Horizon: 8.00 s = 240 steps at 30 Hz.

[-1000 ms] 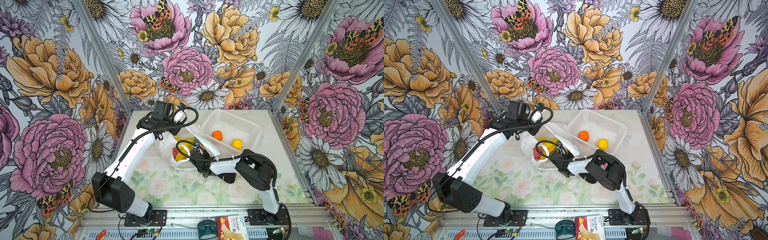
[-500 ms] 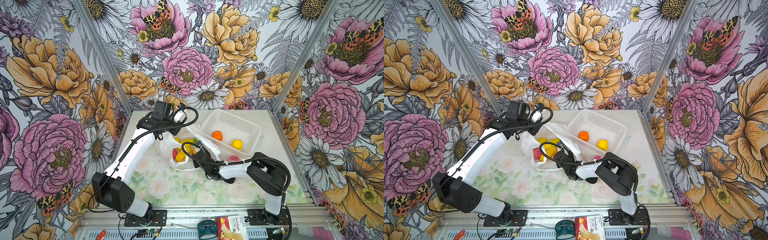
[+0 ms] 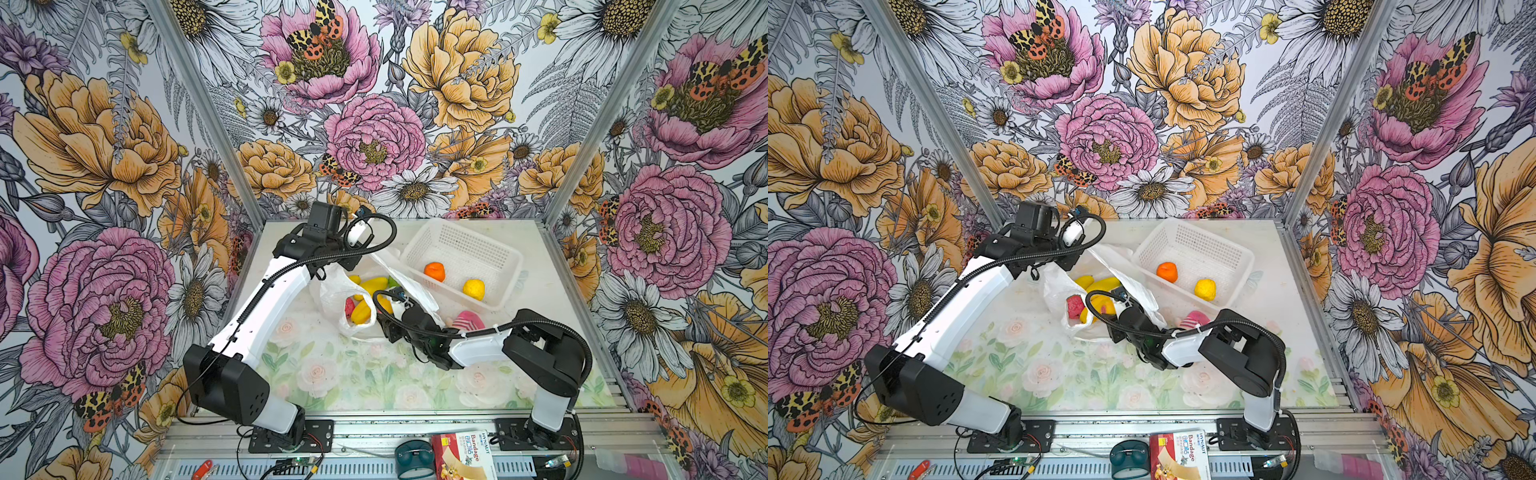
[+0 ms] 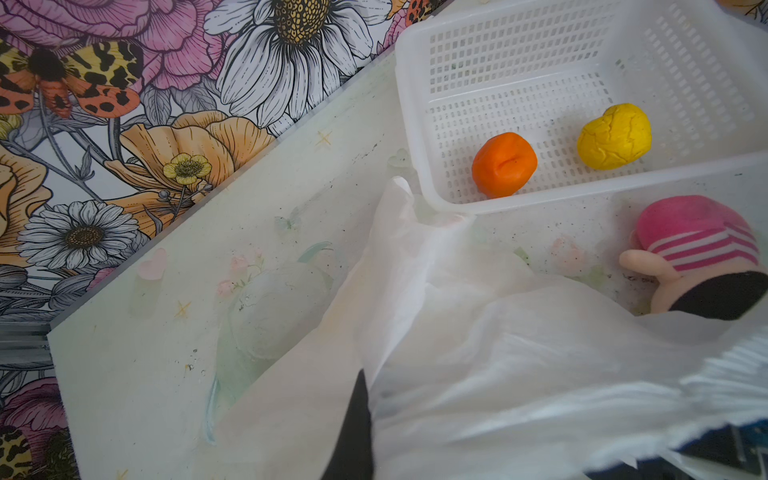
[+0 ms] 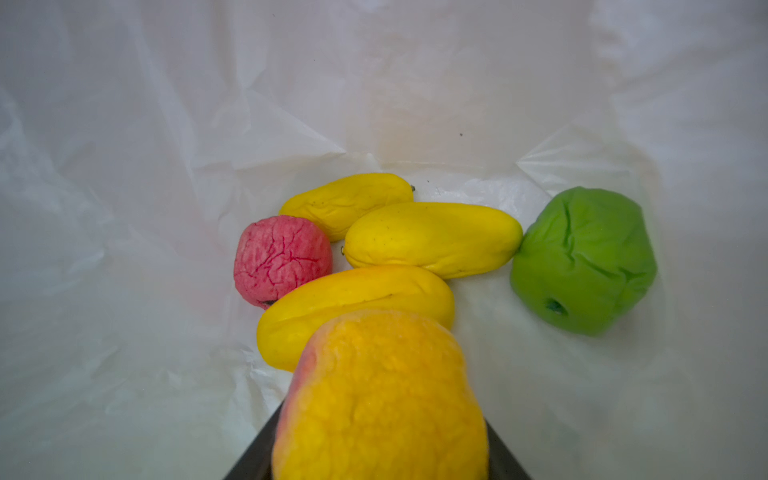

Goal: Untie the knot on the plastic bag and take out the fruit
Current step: 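Close the right gripper on the yellow-red mango and lift it, then carry the yellow-red mango over the white basket with the right gripper, then open the right gripper to drop the mango into the basket, then move the open right gripper back over the bag opening, then lower the right gripper into the bag onto a long yellow mango, then close the right gripper on the yellow mango and lift it out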

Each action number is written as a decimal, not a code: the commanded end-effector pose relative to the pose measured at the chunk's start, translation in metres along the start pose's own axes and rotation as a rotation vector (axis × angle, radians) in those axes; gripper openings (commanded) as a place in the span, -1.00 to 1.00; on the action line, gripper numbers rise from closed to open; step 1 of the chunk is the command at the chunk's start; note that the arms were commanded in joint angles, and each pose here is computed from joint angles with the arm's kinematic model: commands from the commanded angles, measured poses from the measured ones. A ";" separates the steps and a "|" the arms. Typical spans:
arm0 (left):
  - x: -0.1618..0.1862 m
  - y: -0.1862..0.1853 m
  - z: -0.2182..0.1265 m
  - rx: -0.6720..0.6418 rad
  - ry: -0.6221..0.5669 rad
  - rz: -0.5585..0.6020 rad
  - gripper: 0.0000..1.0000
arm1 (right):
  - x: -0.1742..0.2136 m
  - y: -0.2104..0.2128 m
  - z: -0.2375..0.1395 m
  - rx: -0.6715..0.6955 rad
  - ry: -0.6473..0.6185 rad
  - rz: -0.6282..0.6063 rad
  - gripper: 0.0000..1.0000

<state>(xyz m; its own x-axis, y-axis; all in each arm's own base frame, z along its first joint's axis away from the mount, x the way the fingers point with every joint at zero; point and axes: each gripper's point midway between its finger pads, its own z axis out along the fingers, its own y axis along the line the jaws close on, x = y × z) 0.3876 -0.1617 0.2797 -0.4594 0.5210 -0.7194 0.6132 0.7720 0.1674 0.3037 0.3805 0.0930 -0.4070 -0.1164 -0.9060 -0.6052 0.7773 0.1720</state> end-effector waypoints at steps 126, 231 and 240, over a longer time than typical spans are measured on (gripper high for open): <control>-0.016 0.008 -0.012 -0.038 -0.050 -0.005 -1.00 | -0.120 0.060 -0.152 -0.346 -0.221 -0.377 0.09; -0.019 0.005 -0.017 -0.031 -0.065 -0.003 -1.00 | 0.005 0.022 0.117 -0.156 0.307 -0.369 -0.10; -0.018 0.006 -0.016 -0.030 -0.064 -0.004 -1.00 | -0.029 0.022 0.085 -0.146 0.205 -0.342 -0.42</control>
<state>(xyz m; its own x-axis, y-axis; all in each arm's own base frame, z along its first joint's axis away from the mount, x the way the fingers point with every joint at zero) 0.3880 -0.1610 0.2798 -0.4640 0.5169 -0.7194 0.6065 0.7773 0.1674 0.3584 0.4516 0.0413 -0.3311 -0.5673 -0.7540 -0.8236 0.5637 -0.0624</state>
